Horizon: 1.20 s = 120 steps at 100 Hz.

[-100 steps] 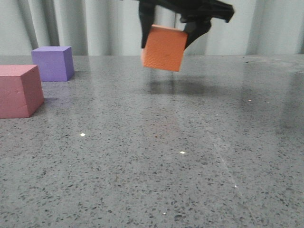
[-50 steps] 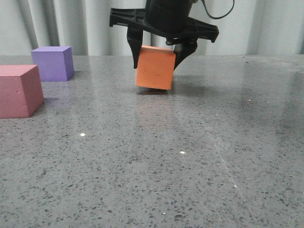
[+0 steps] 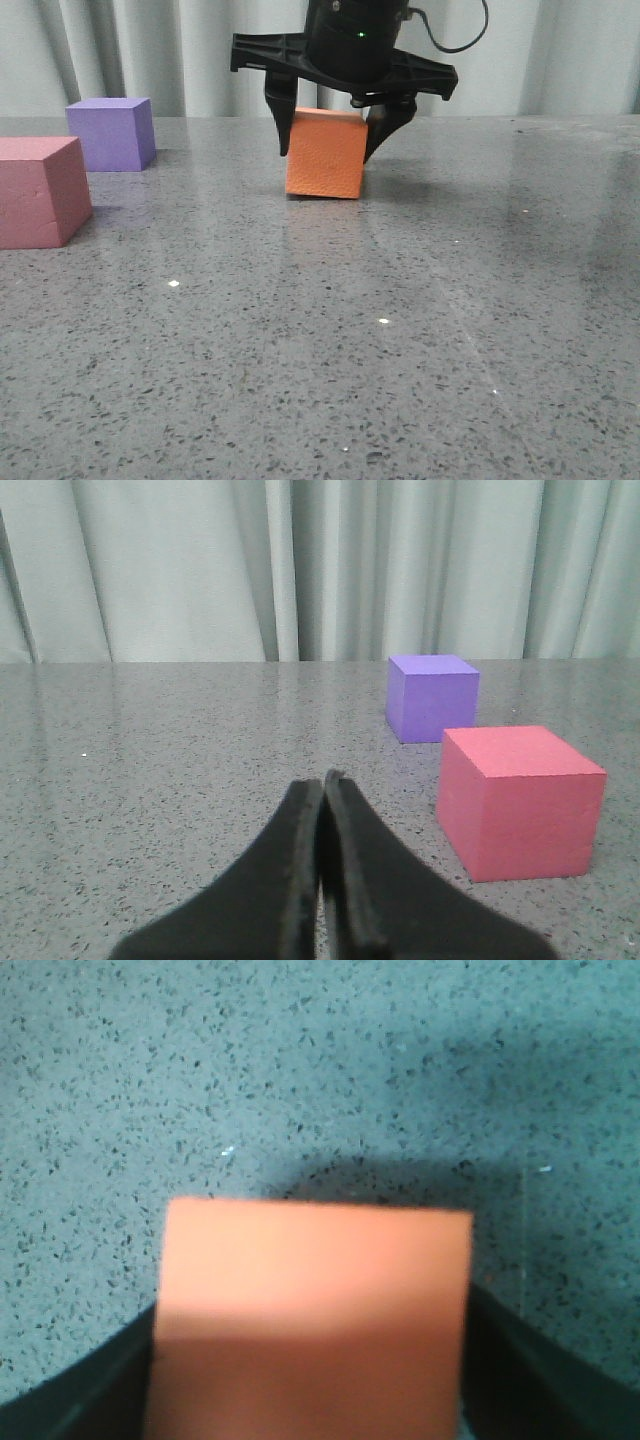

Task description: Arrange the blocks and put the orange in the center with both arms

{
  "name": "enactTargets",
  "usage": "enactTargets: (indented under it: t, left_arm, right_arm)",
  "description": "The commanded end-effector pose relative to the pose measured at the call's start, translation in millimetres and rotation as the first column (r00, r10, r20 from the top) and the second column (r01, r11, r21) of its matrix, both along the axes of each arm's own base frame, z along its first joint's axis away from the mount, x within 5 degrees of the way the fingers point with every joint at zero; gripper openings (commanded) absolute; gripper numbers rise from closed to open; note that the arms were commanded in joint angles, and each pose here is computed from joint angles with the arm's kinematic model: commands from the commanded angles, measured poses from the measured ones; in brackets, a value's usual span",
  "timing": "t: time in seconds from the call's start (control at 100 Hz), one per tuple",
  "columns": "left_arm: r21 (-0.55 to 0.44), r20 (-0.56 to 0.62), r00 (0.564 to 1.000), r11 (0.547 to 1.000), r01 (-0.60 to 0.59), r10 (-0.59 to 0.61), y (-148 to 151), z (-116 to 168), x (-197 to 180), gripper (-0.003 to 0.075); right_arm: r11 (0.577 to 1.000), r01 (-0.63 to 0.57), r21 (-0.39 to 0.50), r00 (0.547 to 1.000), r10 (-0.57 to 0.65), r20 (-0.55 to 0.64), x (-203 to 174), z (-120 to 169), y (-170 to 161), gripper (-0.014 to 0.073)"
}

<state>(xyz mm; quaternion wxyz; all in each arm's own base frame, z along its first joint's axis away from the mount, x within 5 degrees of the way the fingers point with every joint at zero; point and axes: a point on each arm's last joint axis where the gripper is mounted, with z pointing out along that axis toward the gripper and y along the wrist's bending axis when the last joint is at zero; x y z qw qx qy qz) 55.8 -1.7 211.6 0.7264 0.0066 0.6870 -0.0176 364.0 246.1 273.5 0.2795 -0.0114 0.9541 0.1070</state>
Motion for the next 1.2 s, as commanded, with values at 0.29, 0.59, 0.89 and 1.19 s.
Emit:
enactTargets:
  t: [0.29, 0.59, 0.89, 1.19]
  left_arm:
    - [-0.009, 0.057, 0.998, 1.0, 0.009, -0.009, -1, -10, -1, -0.0019]
    - [-0.009, 0.057, 0.998, 1.0, 0.009, -0.009, -1, -10, -1, -0.0019]
    - [-0.009, 0.057, 0.998, 1.0, 0.009, -0.009, -1, -10, -1, -0.0019]
    - [-0.009, 0.057, 0.998, 1.0, 0.009, -0.009, -1, -10, -1, -0.0019]
  right_arm:
    - [0.996, -0.026, 0.083, 0.98, 0.009, 0.201, -13, 69, -12, 0.0664]
    - [0.997, -0.08, -0.01, 0.92, 0.078, 0.385, -39, 129, -40, 0.0664]
    - [0.983, -0.014, -0.182, 0.912, 0.087, 0.4, -58, 149, -93, 0.0664]
    - [0.973, 0.058, -0.222, 0.928, 0.03, 0.372, -95, 122, -154, 0.0664]
